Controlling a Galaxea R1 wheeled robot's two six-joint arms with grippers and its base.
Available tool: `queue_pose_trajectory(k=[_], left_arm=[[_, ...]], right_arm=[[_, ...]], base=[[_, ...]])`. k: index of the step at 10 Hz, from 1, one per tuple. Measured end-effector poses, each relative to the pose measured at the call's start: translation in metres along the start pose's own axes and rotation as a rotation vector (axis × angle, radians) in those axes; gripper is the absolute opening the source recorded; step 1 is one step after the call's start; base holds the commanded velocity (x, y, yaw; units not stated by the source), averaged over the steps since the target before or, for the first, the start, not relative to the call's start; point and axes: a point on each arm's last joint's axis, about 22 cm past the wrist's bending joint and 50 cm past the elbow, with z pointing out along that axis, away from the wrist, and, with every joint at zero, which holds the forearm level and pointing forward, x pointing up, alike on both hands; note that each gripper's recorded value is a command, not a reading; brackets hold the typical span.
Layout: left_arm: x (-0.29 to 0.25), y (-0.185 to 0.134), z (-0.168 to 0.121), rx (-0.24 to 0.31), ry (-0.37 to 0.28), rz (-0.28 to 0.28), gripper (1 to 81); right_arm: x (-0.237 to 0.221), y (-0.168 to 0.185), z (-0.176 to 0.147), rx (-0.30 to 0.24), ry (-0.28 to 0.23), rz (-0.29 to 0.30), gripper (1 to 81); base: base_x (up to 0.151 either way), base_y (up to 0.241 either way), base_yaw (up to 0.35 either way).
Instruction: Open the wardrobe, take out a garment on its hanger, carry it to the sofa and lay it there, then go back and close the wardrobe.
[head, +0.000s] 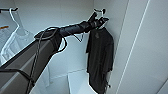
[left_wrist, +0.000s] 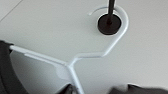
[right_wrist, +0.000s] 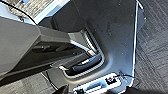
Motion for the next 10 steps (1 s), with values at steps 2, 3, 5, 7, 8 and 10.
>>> queue_pose_trajectory(k=[2,3,5,7,8,10], left_arm=[[-0.007,-0.004,0.001,0.012,-0.016,-0.058,1.0],[-0.007,-0.004,0.0,0.01,-0.017,-0.057,1.0],[-0.007,-0.003,-0.002,0.003,-0.02,-0.056,1.0],[0.005,-0.004,-0.015,-0.002,-0.02,-0.053,1.0],[0.016,0.003,-0.022,-0.015,-0.013,-0.047,1.0],[0.047,0.033,-0.036,-0.077,0.019,-0.017,1.0]], right_arm=[[0.001,0.0,0.0,0.0,0.0,-0.001,81.1],[0.002,-0.001,0.0,0.001,0.001,-0.001,81.1],[0.002,-0.001,0.0,0.001,0.001,0.0,81.1],[0.002,-0.002,0.0,0.001,0.0,-0.001,81.1],[0.002,-0.002,0.0,0.001,0.0,-0.001,81.1],[0.002,-0.002,0.0,0.001,0.0,-0.001,81.1]], base=[[0.0,0.0,0.0],[0.0,0.0,0.0],[0.0,0.0,0.0],[0.0,0.0,0.0],[0.0,0.0,0.0],[0.0,0.0,0.0]])
